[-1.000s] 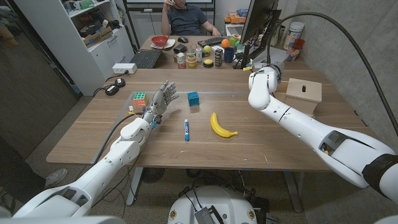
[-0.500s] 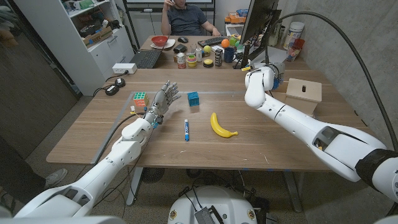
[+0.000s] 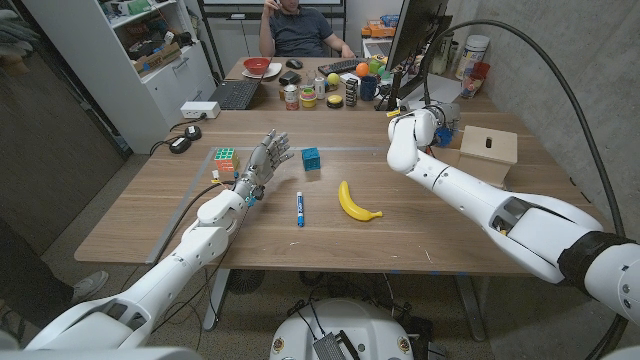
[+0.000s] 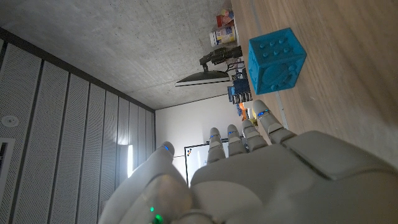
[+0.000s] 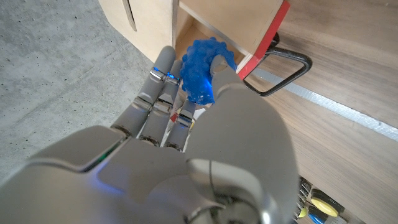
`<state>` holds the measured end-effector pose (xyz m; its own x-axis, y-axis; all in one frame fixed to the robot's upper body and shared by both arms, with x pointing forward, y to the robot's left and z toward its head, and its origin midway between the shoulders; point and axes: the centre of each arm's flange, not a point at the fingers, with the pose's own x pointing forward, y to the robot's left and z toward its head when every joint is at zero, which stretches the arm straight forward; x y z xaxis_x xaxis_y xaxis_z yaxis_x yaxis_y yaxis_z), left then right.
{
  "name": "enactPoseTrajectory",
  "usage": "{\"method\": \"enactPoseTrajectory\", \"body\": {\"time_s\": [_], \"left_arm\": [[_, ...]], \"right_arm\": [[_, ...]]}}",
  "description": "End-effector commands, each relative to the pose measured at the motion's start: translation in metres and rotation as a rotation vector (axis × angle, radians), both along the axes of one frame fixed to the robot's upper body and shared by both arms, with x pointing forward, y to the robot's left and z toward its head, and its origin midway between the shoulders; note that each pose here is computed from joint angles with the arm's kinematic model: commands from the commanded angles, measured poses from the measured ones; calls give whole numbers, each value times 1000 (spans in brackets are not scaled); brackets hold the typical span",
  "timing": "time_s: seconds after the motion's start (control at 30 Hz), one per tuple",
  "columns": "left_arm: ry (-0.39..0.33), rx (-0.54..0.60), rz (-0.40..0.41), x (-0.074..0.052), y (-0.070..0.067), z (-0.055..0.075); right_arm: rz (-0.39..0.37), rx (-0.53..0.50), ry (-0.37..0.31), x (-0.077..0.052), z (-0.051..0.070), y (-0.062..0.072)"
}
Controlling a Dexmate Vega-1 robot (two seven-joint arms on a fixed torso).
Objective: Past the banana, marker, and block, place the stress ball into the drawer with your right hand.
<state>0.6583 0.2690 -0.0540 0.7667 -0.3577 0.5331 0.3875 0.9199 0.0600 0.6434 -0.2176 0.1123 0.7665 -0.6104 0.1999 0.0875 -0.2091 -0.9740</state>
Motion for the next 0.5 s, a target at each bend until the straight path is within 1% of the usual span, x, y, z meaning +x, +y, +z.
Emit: {"method": "enactPoseTrajectory", "body": {"time_s": [0.03,0.27,0.5], "left_arm": [[-1,4,-10,1,-3,0],[1,4,-9,4,-3,0],[4,4,-9,7,-3,0]], "right_arm": [[-42,35,27,13,-5,-3],[-31,49,41,18,-6,-2],[-20,53,43,20,-6,-3]]}}
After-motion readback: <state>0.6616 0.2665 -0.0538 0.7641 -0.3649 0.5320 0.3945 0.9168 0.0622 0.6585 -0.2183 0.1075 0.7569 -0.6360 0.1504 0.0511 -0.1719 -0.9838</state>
